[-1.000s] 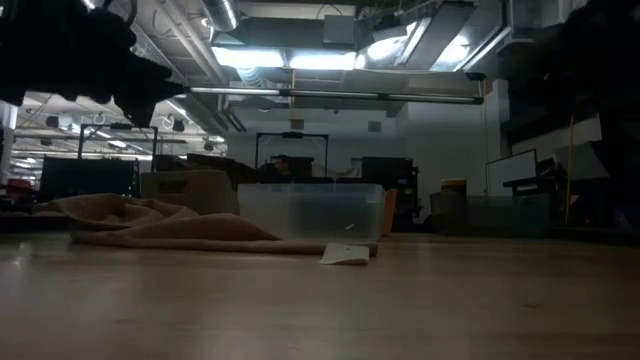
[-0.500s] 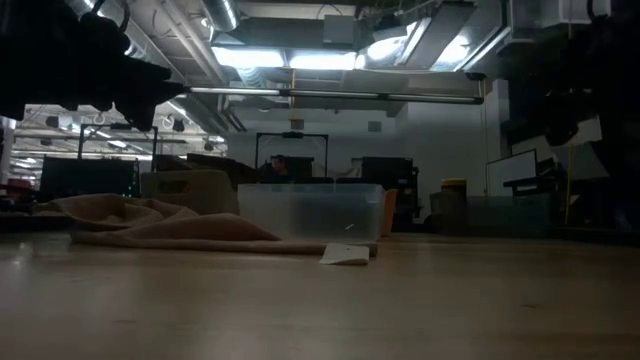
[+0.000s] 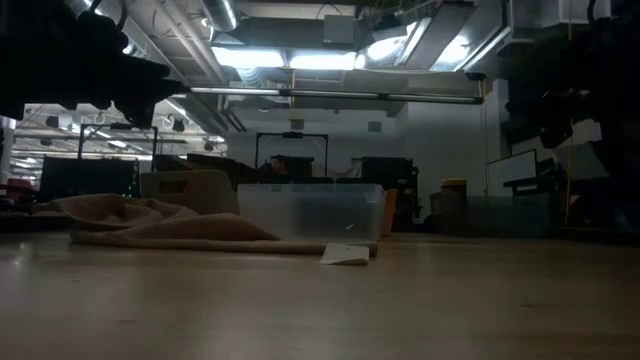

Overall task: Sort spices by type
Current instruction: Return to Home Position

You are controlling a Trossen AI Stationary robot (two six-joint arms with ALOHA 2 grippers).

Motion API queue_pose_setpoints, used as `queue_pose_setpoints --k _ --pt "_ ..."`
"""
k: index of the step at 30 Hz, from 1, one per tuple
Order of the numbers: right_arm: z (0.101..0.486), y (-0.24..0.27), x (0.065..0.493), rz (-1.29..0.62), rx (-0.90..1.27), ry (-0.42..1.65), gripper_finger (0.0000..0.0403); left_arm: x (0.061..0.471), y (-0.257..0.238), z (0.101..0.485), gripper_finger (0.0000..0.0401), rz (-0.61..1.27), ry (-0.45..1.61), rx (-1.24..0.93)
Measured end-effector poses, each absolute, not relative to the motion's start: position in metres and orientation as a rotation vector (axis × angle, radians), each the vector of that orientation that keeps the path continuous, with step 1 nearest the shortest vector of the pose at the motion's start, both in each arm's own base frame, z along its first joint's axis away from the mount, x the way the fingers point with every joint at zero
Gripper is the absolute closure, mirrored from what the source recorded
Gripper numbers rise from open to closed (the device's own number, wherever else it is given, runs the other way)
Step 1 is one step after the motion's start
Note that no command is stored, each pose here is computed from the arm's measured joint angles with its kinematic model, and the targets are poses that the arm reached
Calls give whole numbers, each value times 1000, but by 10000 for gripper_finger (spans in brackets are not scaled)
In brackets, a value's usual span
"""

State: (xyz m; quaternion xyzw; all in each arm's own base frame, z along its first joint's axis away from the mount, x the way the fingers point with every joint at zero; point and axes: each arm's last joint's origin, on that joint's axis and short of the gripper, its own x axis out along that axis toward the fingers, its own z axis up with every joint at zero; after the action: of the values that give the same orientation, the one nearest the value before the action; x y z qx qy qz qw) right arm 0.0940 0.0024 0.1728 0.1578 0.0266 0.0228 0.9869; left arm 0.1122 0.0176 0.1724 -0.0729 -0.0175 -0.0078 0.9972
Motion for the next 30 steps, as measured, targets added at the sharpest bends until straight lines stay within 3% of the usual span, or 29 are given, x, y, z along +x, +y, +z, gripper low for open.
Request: queue_pose_setpoints --k 30 --pt "173 4 94 106 305 52 150 96 12 172 269 -84 -57 -114"
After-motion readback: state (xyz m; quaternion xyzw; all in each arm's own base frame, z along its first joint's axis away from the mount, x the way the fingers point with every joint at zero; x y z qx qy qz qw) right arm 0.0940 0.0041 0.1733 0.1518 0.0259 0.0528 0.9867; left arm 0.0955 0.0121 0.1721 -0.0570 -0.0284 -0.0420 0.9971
